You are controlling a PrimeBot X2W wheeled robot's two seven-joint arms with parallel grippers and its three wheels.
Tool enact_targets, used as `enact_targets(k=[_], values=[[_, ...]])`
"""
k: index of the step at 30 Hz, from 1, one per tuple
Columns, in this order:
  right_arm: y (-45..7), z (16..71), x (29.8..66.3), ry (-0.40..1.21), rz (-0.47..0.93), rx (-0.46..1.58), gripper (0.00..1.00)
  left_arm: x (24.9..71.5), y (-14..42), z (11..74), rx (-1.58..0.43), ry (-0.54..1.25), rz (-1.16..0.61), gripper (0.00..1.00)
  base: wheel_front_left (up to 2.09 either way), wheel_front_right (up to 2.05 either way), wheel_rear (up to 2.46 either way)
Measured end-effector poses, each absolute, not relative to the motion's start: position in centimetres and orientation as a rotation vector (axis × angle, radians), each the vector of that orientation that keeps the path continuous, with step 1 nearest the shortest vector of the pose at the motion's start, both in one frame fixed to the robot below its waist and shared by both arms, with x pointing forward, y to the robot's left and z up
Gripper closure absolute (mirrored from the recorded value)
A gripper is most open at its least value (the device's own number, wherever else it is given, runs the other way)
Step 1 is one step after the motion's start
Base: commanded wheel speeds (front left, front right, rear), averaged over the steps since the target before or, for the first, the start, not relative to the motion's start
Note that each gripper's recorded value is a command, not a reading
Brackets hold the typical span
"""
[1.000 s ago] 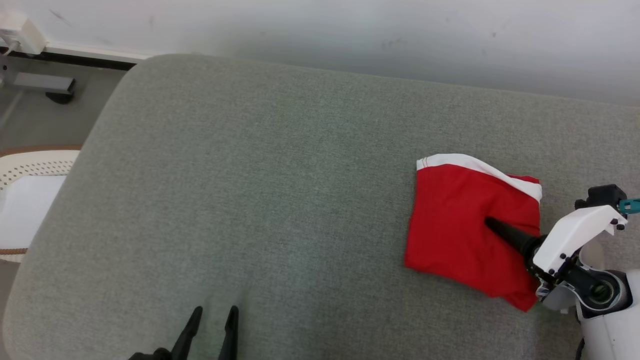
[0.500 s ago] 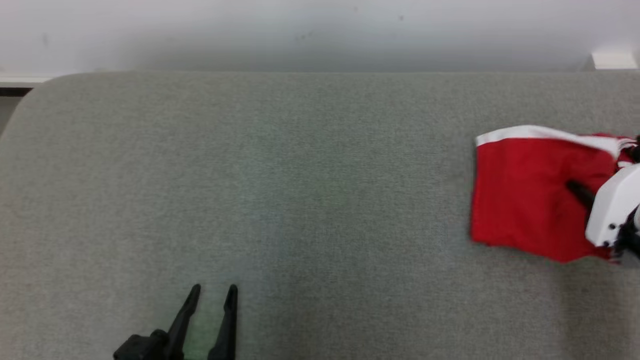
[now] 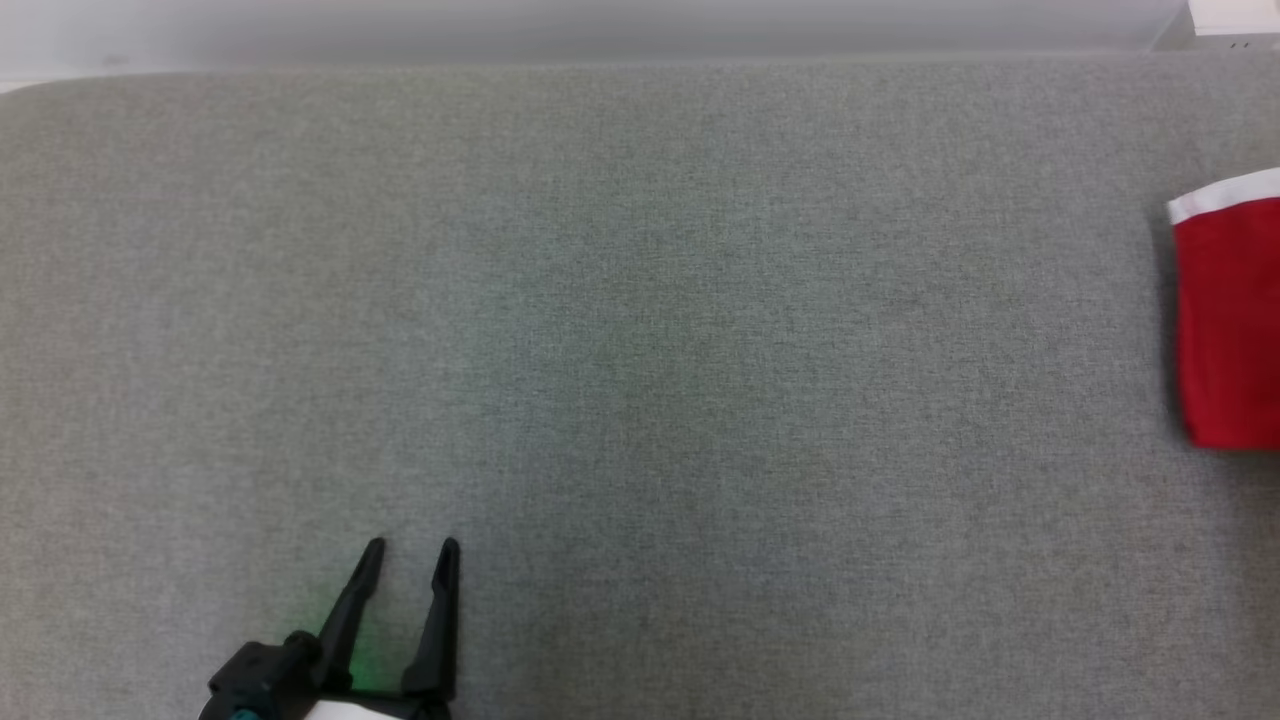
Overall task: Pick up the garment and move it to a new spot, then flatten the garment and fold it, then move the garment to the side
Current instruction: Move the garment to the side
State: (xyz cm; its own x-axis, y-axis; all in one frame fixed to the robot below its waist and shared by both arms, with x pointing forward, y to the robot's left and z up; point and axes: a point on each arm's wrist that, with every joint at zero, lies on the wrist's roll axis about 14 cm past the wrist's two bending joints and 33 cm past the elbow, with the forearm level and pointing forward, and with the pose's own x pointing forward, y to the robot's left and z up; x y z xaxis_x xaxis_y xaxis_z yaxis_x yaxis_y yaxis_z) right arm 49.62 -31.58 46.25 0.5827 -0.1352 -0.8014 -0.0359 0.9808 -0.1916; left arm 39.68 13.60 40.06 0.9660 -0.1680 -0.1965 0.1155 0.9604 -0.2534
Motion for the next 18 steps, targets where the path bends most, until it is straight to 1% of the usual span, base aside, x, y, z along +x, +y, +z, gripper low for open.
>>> enact_targets(k=[1,2,7,11,15,18], values=[[-32.2,46.5,49.6,0.947,-0.076,-0.214,1.00,39.7,13.7,40.0,-0.241,0.221,-0.143,0.00,0.00,0.00,0.00],[-32.7,46.7,49.7,0.942,-0.092,-0.226,0.00,39.7,13.8,39.9,-0.240,0.222,-0.143,0.00,0.00,0.00,0.00],[-35.1,46.9,49.1,0.909,-0.176,-0.289,0.00,39.6,13.9,39.9,-0.239,0.222,-0.141,0.00,0.00,0.00,0.00],[-35.8,46.6,48.2,0.884,-0.204,-0.318,0.00,39.6,13.9,40.4,-0.239,0.211,-0.141,0.00,0.00,0.00,0.00],[-34.8,48.0,48.4,0.758,-0.177,-0.311,0.00,39.3,14.1,41.3,-0.239,0.187,-0.136,0.00,0.00,0.00,0.00],[-33.2,50.2,48.7,0.595,-0.142,-0.285,0.00,38.8,14.4,42.3,-0.238,0.162,-0.131,0.00,0.00,0.00,0.00]])
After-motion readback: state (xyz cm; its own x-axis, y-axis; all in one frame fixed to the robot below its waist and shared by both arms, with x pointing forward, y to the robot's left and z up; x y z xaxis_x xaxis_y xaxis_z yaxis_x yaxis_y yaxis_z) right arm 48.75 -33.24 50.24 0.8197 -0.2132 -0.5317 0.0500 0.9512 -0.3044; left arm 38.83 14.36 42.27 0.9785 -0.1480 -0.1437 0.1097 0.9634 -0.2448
